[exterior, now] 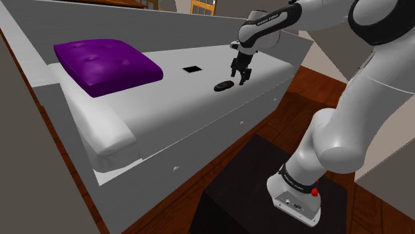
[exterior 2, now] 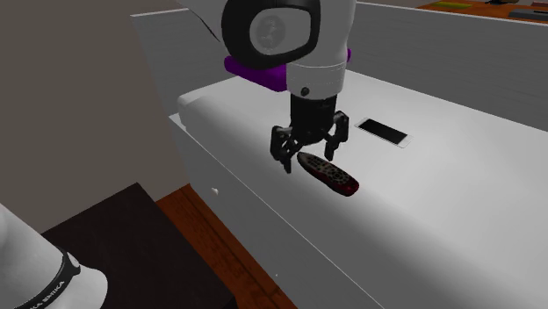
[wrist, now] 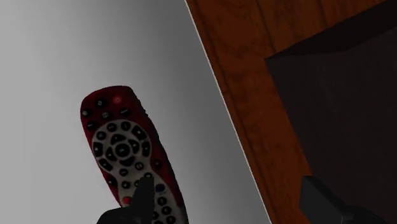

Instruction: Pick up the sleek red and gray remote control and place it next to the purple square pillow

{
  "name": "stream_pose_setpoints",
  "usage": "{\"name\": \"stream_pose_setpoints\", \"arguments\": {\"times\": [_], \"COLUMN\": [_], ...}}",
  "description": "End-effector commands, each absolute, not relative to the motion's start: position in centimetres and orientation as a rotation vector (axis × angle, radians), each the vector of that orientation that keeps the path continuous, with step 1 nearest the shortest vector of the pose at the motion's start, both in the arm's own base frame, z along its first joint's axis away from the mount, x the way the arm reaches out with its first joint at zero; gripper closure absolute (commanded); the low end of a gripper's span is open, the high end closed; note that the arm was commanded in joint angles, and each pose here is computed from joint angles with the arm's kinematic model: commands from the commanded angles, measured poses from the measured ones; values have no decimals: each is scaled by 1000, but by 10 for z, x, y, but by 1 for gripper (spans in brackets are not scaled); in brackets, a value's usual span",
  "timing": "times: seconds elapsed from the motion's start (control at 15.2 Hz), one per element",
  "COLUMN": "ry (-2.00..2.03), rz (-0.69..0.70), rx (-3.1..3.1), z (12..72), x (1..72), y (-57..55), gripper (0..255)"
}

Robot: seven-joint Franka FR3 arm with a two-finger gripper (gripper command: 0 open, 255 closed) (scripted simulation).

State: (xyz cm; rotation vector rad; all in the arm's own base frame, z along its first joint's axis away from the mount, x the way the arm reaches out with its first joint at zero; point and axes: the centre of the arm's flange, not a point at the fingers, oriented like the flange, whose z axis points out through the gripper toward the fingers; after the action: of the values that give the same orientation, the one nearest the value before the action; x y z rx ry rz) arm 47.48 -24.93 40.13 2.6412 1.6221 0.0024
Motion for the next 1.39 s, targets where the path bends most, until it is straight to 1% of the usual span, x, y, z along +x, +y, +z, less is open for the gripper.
{"name": "stream_pose_setpoints", "arguments": {"times": [0.0, 0.26, 0.79, 1.25, 1.32], "ry": [1734, 1907, 1907, 1907, 1907], "rz": [19, 44, 44, 44, 44], "rx": [2568, 2442, 2442, 2442, 2442], "z": [393, 375, 335, 336, 336], "x": [499, 540, 542, 542, 542], "y": [-258, -266, -266, -266, -266], "gripper": [0, 0, 0, 0, 255]}}
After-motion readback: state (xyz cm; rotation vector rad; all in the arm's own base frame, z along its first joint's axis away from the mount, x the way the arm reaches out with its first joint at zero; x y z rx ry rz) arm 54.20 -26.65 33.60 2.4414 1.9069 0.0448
